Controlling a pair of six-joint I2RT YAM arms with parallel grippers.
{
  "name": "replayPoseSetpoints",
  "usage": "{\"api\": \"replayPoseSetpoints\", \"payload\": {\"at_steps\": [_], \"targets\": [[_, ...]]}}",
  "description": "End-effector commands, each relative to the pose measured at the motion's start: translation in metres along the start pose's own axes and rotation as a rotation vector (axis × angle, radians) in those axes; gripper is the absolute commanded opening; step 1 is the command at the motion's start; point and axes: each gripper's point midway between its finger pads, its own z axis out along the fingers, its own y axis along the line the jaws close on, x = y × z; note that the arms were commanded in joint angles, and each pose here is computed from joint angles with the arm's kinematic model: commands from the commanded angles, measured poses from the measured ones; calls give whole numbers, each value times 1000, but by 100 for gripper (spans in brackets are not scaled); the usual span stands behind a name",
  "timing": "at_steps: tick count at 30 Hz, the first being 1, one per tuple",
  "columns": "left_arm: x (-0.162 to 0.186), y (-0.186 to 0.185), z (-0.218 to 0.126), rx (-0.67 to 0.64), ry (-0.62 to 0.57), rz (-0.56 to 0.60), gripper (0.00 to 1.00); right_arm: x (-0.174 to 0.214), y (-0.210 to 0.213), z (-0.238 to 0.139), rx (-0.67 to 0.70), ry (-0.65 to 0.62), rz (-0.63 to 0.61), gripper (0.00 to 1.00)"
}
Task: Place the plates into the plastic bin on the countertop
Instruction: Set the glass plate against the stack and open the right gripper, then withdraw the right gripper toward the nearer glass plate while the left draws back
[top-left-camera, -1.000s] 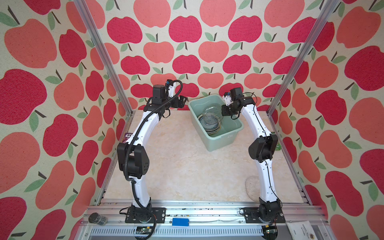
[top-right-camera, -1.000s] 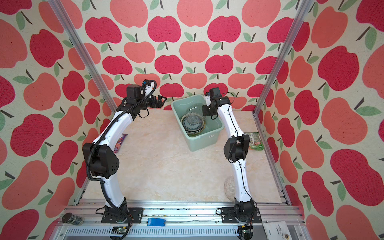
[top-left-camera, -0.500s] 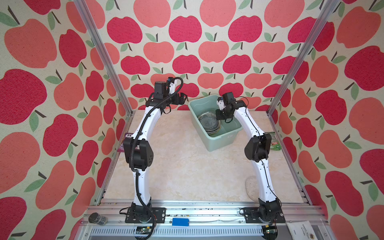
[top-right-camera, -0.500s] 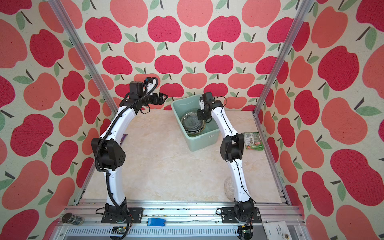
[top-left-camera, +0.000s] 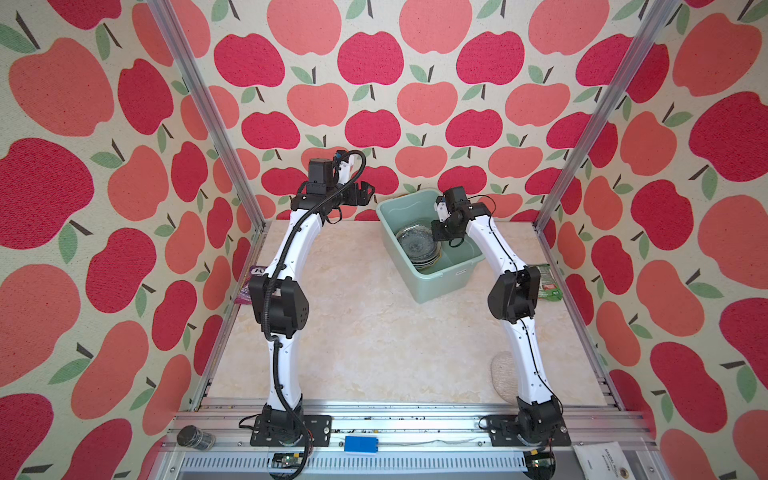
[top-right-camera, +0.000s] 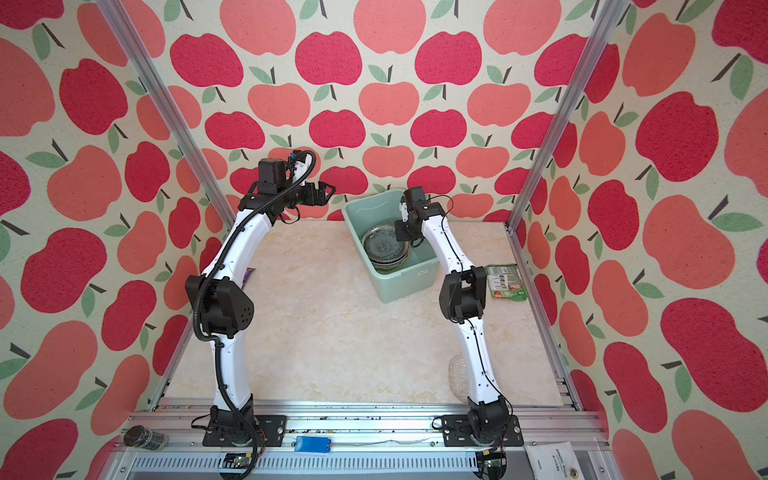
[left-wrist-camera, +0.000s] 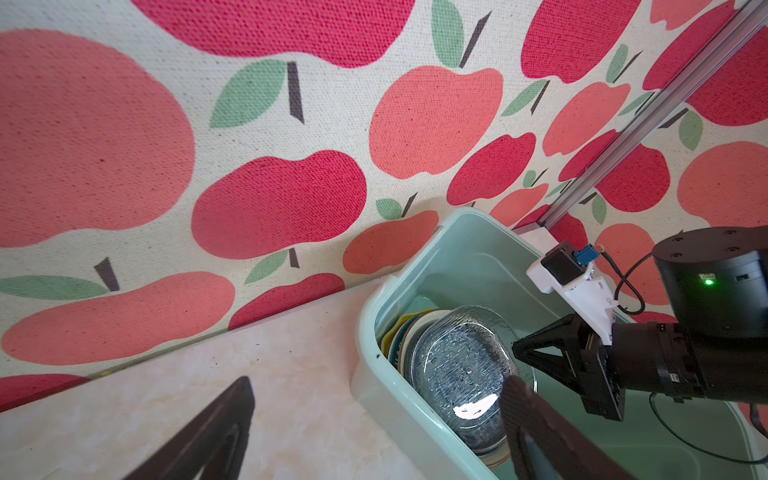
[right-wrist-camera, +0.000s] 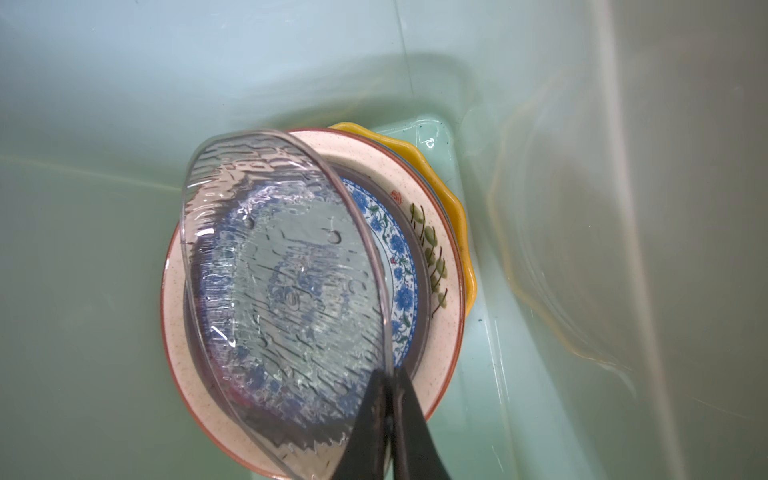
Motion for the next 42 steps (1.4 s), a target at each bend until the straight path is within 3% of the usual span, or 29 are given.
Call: {"api": "replayPoseSetpoints", "payload": {"at_steps": [1,26,35,42], "targets": [[1,2,0,11,20,7,95,9,-8,15,19,29,28,10],[-7,-5,-5,33,10,29,95,6,-16,10,31,11,55,25],[-9,-19,-17,68,17,26,95,-45,14,-52,-100,-182,19,42],[-3,-59,-33,137,48,85,95,-53,31,-115,-154,-257,-14,46]]}}
